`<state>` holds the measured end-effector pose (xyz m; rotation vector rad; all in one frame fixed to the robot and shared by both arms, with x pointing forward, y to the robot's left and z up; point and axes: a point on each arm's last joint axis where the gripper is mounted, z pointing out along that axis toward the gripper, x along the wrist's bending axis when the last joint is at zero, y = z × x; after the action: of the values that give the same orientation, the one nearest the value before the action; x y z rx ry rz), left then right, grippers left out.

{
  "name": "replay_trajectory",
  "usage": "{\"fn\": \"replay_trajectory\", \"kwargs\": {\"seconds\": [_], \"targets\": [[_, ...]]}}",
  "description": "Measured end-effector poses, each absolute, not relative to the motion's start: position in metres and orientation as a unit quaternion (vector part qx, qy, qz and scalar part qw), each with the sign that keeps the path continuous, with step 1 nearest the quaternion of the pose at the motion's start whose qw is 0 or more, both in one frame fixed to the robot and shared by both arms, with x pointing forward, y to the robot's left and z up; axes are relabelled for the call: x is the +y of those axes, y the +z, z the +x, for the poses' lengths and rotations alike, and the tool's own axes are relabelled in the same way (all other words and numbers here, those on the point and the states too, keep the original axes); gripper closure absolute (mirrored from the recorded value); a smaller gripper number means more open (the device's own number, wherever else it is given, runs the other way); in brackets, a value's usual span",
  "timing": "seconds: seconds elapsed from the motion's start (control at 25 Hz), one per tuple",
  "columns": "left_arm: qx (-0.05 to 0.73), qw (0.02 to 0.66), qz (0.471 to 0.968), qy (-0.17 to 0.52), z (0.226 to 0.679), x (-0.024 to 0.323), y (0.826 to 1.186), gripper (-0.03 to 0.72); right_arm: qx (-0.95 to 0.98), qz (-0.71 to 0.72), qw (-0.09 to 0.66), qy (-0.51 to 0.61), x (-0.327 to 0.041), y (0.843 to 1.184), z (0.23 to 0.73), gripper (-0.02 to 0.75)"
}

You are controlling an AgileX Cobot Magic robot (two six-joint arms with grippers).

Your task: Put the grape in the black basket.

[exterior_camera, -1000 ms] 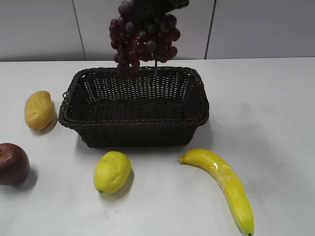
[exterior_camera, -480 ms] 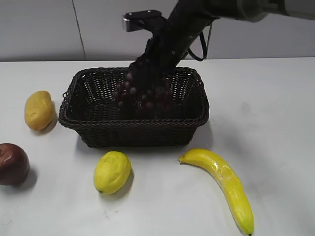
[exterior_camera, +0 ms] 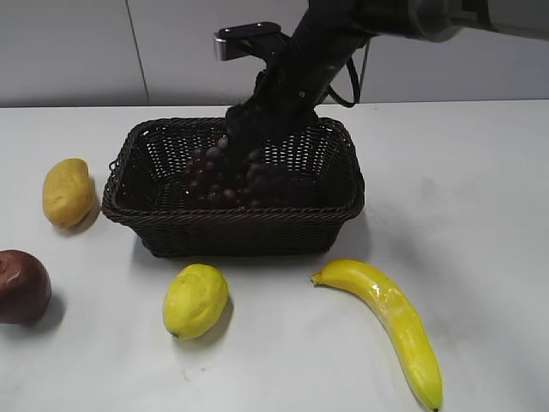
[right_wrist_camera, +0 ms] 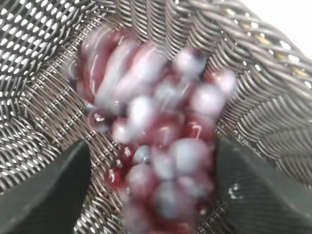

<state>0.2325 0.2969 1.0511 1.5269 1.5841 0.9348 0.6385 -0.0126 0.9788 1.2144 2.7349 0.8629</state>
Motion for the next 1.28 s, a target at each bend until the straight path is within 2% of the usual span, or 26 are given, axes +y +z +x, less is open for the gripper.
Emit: {"fn": "replay_trajectory", "kwargs": {"seconds": [0.28,0.52,0.76,1.08,1.28], "targets": [[0.616,0.367,0.594,0.364,0.232,0.297,1.051,0.46,0.897,0.36,0.043,0.252,-0.021,1.032,0.634,0.114],[0.616,0.367,0.594,0.364,0.232,0.297,1.051,0.46,0.896,0.362,0.071,0.247,-0.039,1.096,0.615,0.117],[0.616,0.367,0.594,0.364,0.232,0.297,1.051,0.46,0.872,0.392,0.13,0.263,-0.063,1.151,0.594,0.127],[0.616,0.367,0.594,0.364,0.232,0.297,1.051,0.459,0.852,0.408,0.15,0.292,-0.083,1.189,0.566,0.142],[0.616,0.367,0.594,0.364,0.232,0.297,1.051,0.458,0.855,0.414,0.141,0.277,-0.102,1.189,0.537,0.144]]}}
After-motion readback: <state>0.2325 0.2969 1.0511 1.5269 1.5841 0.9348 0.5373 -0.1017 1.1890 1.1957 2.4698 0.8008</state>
